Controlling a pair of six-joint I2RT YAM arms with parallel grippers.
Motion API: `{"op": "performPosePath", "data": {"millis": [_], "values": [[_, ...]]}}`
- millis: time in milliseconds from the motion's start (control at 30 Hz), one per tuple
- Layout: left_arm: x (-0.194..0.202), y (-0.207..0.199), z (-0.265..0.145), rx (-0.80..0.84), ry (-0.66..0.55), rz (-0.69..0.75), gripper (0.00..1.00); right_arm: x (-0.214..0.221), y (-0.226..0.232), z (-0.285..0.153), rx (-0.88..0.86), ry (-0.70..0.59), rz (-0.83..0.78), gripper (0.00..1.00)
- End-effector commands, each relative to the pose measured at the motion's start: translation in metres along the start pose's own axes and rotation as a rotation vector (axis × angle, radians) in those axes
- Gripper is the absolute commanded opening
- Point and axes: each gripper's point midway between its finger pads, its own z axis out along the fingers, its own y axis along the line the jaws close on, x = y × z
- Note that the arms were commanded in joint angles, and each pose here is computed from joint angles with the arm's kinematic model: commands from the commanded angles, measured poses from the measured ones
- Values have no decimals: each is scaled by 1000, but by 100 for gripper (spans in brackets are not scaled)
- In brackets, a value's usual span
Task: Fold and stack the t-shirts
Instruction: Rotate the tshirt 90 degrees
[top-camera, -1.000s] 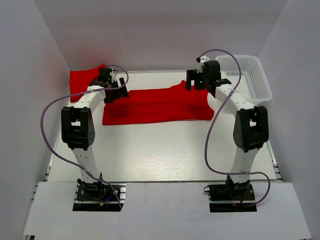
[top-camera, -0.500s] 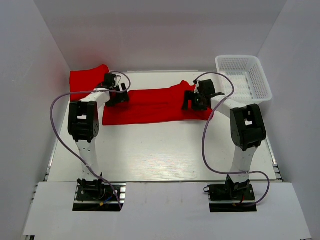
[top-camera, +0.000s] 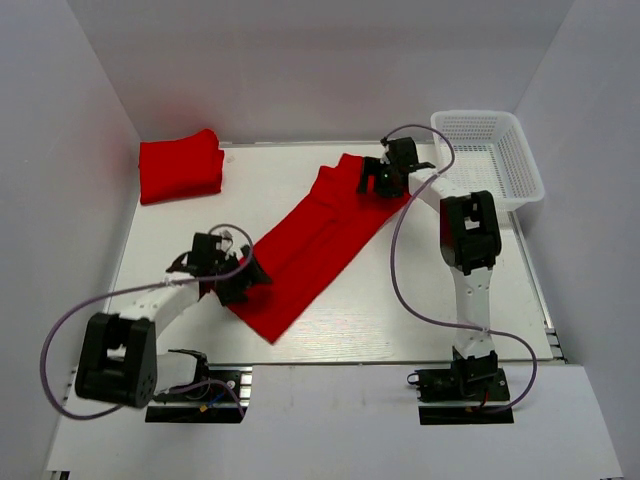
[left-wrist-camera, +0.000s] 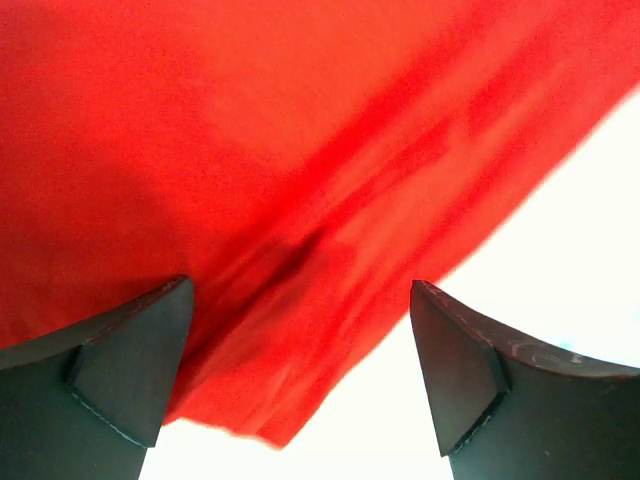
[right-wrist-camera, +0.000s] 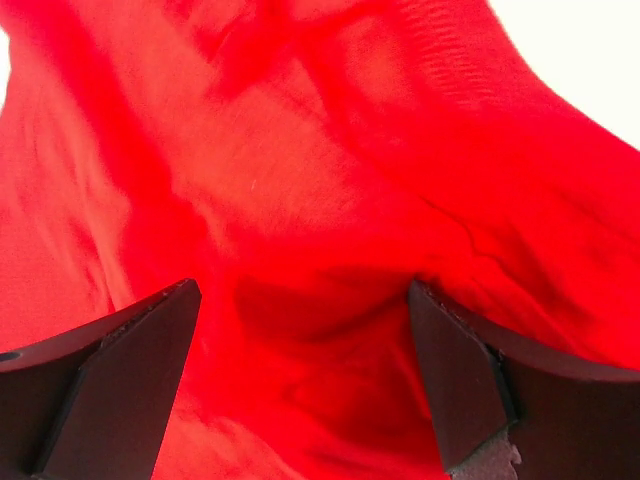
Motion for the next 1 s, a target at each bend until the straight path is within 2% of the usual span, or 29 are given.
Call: {"op": "performPosePath", "data": {"millis": [0, 33, 67, 200, 267, 333, 367, 400, 433, 533, 567, 667, 733, 767, 833, 967], "values": [[97, -22, -30, 207, 346, -13, 100, -12, 3, 15, -40, 18, -23, 90], [97, -26, -39, 218, 345, 37, 100, -10, 4, 25, -58, 26, -25, 90], [110, -24, -50, 214, 417, 54, 100, -20, 11, 28, -83, 8, -32, 90], [115, -58, -75, 388, 491, 187, 100, -59, 28, 22, -130, -80, -94, 90], [89, -65, -78, 341, 378, 262, 100, -64, 31, 16, -117, -95, -106, 90], [43, -92, -98, 333, 216, 397, 100, -80, 34, -6, -80, -142, -125, 90], [3, -104, -111, 263, 63, 450, 100, -92, 38, -25, -74, -176, -130, 90], [-17, -103, -116, 199, -14, 457, 100, -76, 35, -24, -43, -144, -125, 90], [-48, -89, -115, 39, -137, 396, 100, -77, 46, -35, -36, -158, -134, 90], [-100, -93, -122, -34, -328, 318, 100, -54, 52, -48, -21, -118, -128, 90], [-111, -92, -114, -65, -350, 302, 100, -44, 66, -48, -20, -102, -139, 90], [-138, -119, -105, -13, -378, 320, 100, -11, 80, -51, 17, -20, -164, 90], [-146, -112, -76, -76, -298, 302, 100, 15, 83, -56, 24, 45, -154, 90], [-159, -120, -76, -80, -316, 301, 100, 32, 85, -56, 27, 79, -143, 90], [-165, -113, -53, -122, -263, 287, 100, 49, 88, -61, 24, 95, -119, 90], [-175, -123, -44, -77, -269, 287, 100, 71, 86, -57, 10, 124, -79, 90]]}}
